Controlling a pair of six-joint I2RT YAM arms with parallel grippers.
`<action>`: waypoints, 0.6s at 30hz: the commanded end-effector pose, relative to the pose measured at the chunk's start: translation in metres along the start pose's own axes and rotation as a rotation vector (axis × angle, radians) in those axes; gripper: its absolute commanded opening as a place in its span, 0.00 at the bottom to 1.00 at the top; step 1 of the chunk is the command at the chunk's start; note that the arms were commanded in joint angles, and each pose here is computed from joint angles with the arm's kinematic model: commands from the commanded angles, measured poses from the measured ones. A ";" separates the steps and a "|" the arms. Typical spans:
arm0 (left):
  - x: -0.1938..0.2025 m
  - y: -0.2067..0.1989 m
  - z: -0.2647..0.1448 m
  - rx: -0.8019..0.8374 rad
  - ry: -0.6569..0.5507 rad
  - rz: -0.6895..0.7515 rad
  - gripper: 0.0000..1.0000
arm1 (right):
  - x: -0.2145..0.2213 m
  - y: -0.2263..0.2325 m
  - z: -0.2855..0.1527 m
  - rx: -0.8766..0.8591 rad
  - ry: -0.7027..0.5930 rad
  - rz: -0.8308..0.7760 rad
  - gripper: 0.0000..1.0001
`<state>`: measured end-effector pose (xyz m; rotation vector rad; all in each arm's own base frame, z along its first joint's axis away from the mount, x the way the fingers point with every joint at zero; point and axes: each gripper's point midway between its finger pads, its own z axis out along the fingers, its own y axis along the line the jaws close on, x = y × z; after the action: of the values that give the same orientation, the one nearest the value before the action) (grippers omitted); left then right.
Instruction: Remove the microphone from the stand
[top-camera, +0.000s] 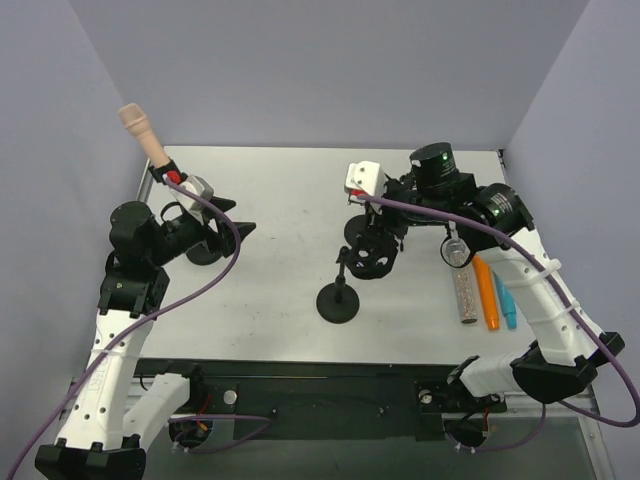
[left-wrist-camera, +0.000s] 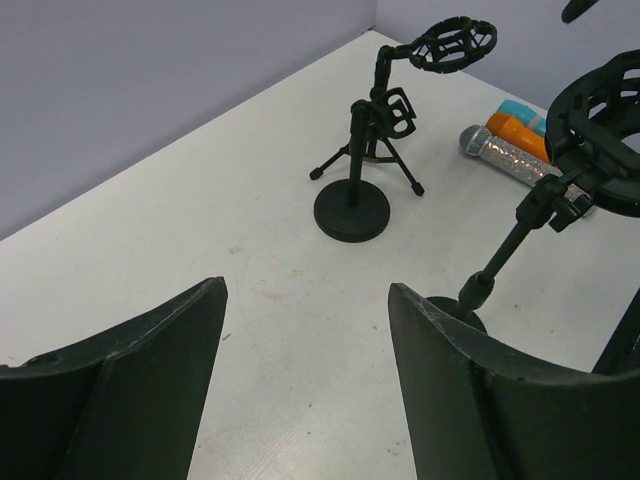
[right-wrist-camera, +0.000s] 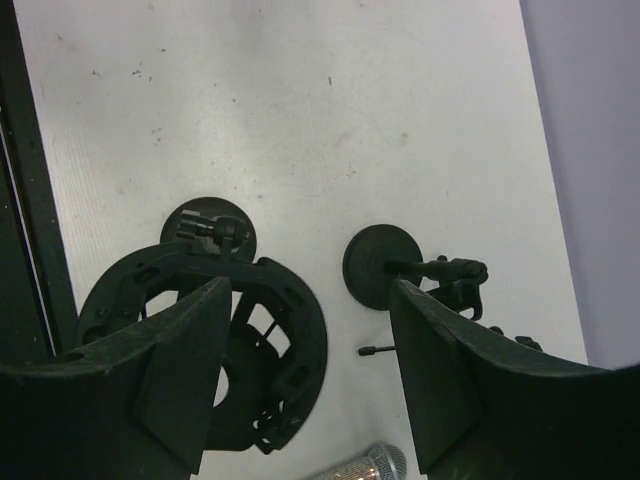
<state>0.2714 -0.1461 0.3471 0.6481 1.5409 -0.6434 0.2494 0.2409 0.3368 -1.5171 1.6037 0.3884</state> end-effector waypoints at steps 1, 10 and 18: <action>-0.019 -0.013 -0.002 0.058 -0.065 0.035 0.76 | -0.021 0.012 -0.034 -0.047 -0.025 0.041 0.62; -0.012 -0.025 0.001 0.128 -0.065 -0.034 0.77 | -0.072 0.006 -0.023 0.041 -0.017 0.211 0.64; 0.023 -0.053 -0.011 0.204 -0.028 -0.066 0.77 | -0.025 0.028 0.032 -0.064 0.362 0.278 0.66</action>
<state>0.2462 -0.1678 0.3243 0.6885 1.5483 -0.8355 0.2409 0.3171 0.3754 -1.4282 1.8275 0.4742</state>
